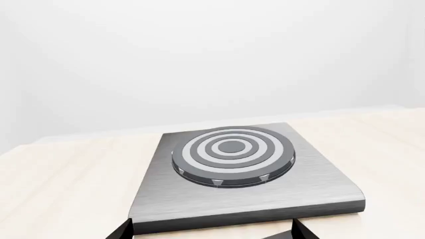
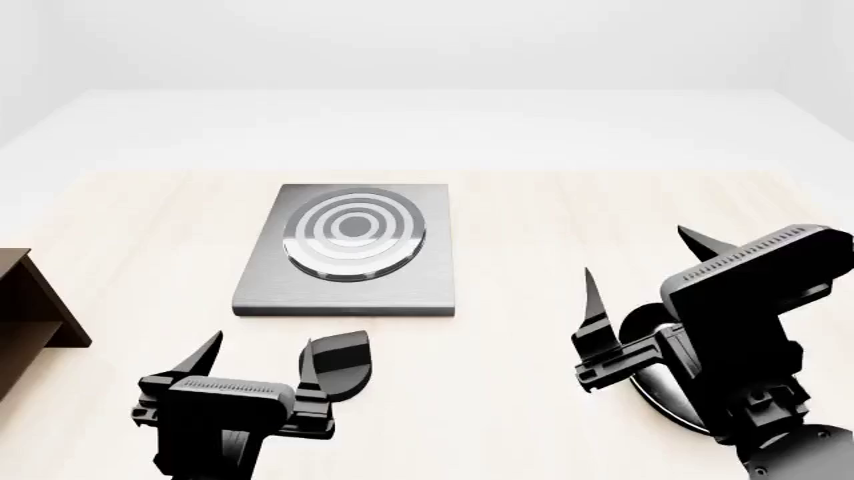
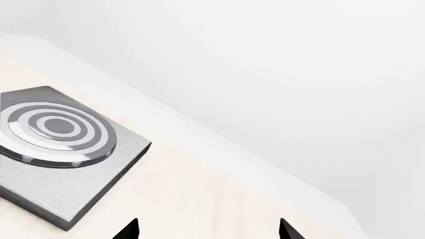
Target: Turn on the stove and put the frying pan on it.
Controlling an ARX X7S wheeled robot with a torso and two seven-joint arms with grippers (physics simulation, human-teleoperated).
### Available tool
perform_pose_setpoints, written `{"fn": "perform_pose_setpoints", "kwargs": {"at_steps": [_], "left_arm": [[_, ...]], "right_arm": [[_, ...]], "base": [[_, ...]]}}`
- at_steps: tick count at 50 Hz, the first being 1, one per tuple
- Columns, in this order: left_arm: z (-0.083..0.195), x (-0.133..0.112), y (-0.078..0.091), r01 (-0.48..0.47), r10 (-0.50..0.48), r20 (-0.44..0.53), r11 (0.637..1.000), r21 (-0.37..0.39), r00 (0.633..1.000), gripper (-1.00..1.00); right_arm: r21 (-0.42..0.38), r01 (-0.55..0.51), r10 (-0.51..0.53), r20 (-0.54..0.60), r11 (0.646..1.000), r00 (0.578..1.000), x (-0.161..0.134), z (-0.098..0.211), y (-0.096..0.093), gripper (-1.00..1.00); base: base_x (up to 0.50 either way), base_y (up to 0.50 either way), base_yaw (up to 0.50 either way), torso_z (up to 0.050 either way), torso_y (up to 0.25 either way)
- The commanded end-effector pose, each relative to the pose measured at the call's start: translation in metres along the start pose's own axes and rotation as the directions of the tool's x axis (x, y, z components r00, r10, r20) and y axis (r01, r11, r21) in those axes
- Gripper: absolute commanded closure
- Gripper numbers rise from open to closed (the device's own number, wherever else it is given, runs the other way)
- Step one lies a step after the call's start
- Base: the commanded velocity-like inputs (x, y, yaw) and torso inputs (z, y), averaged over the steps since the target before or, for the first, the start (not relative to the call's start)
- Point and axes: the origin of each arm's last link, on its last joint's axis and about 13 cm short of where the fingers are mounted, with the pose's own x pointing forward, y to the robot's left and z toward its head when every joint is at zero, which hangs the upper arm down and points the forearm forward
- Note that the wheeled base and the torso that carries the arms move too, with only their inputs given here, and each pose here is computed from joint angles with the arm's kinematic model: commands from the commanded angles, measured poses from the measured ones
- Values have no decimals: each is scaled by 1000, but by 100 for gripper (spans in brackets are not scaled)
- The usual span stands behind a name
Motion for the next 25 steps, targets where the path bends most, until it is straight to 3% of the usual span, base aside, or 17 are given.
{"fn": "perform_pose_setpoints", "kwargs": {"at_steps": [1, 9, 10, 12, 20, 25], "left_arm": [[-1, -2, 1, 3, -3, 3, 1000, 3, 1000, -100], [-4, -2, 1, 8, -8, 2, 1000, 5, 1000, -100], [-4, -2, 1, 6, -6, 3, 1000, 6, 1000, -100], [-4, -2, 1, 6, -6, 2, 1000, 5, 1000, -100], [-4, -2, 2, 2, -2, 3, 1000, 8, 1000, -100], [-5, -1, 2, 2, -2, 1, 1000, 9, 1000, -100]], "right_arm": [[-208, 23, -35, -56, 978, 998, -7, 25, -30, -100], [-303, -57, 3, -175, 951, 985, -6, 28, -45, -100], [-345, -74, 9, -188, 936, 982, -5, 29, -50, -100], [-309, -72, -2, -234, 948, 972, -3, 31, -57, -100], [-329, -156, -3, -436, 931, 900, 4, 11, -73, -100], [-314, -175, 2, -482, 933, 876, 7, 10, -83, -100]], "base": [[0, 0, 0, 0, 0], [0, 0, 0, 0, 0], [0, 0, 0, 0, 0], [0, 0, 0, 0, 0], [0, 0, 0, 0, 0], [0, 0, 0, 0, 0]]}}
